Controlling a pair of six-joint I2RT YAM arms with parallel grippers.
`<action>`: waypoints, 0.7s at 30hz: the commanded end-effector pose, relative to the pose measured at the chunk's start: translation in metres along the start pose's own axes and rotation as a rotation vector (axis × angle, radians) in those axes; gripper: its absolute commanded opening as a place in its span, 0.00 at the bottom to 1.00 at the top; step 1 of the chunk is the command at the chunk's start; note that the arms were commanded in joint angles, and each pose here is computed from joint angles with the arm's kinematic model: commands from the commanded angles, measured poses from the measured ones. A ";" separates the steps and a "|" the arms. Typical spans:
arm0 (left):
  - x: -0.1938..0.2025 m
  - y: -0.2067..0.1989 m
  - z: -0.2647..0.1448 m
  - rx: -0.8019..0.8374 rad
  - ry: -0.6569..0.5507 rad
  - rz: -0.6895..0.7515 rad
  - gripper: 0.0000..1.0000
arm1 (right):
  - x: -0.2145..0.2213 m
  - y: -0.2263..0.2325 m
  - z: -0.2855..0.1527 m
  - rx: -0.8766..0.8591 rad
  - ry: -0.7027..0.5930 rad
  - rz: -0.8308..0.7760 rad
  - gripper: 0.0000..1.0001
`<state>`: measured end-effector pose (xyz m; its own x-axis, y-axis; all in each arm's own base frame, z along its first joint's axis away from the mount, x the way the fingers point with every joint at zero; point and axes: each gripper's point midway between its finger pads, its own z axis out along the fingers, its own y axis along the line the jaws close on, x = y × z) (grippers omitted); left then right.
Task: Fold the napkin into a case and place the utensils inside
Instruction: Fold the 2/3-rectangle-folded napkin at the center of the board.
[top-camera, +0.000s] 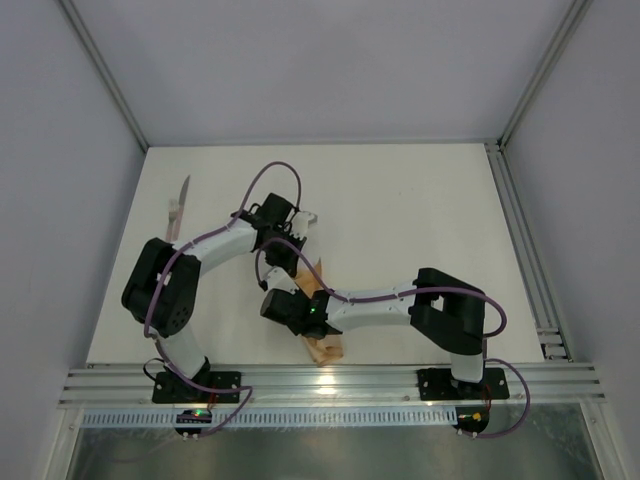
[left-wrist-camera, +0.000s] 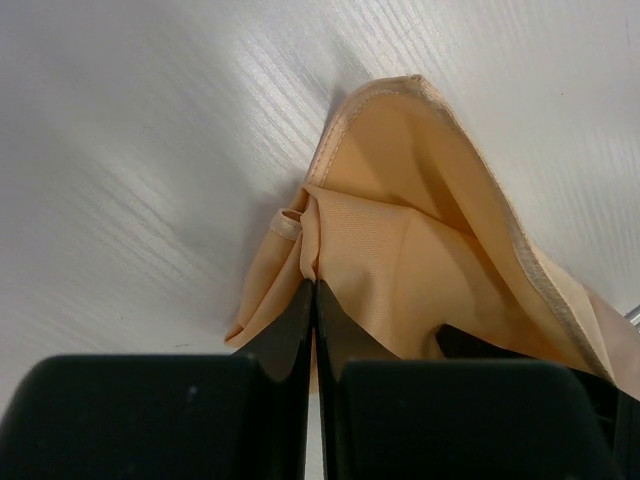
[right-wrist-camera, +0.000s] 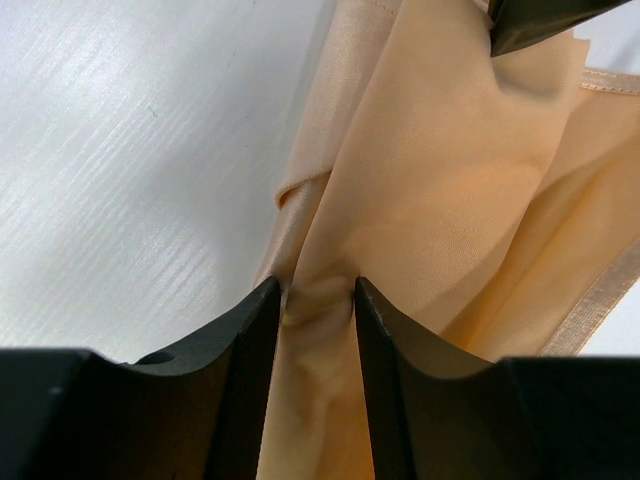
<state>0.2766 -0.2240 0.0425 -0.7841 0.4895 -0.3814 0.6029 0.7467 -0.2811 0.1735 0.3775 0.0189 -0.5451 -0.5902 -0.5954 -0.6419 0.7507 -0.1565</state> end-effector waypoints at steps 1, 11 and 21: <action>0.000 0.000 0.000 0.006 -0.027 0.018 0.00 | 0.055 -0.012 0.017 0.042 0.171 -0.047 0.42; 0.015 0.010 0.003 0.014 -0.047 0.064 0.00 | 0.040 -0.009 0.013 0.016 0.121 -0.043 0.54; -0.001 0.011 0.001 0.037 -0.116 0.048 0.00 | 0.034 -0.002 0.001 -0.105 0.030 0.060 0.55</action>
<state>0.2713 -0.2075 0.0242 -0.7692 0.4872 -0.4134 0.6183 0.7309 -0.2890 0.1766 0.3737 0.0207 -0.5470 -0.5332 -0.6453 -0.6388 0.7641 -0.0898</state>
